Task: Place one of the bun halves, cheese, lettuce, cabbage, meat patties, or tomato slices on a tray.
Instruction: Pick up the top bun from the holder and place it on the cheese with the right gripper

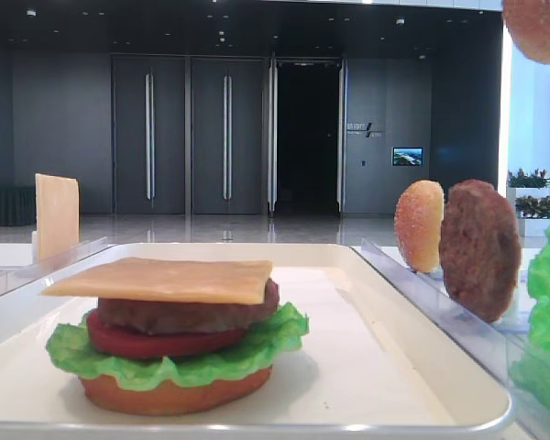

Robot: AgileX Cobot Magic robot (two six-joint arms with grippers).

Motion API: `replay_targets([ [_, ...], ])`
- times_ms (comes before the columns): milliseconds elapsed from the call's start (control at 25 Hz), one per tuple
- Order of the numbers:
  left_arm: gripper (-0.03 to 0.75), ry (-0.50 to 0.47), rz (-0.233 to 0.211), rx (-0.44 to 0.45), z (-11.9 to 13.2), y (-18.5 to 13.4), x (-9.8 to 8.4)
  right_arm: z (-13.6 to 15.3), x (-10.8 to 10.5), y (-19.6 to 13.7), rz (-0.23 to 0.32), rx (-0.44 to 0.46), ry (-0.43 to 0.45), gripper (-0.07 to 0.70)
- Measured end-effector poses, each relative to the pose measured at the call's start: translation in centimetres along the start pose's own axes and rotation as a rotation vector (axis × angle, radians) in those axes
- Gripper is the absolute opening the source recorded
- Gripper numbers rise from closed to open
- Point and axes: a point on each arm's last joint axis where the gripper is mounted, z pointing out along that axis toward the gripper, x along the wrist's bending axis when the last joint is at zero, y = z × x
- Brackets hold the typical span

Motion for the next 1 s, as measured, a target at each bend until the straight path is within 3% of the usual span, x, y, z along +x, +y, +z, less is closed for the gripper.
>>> replay_targets([
  [280,-0.007,-0.001,-0.001,0.0,0.0,0.0,0.0,-1.5,-0.6,-2.8,0.004,-0.023,0.006,0.219],
  [1000,-0.007,-0.002,-0.001,0.0,0.0,0.0,0.0,-0.9,-0.7,-5.3,0.025,0.033,0.053,0.219],
])
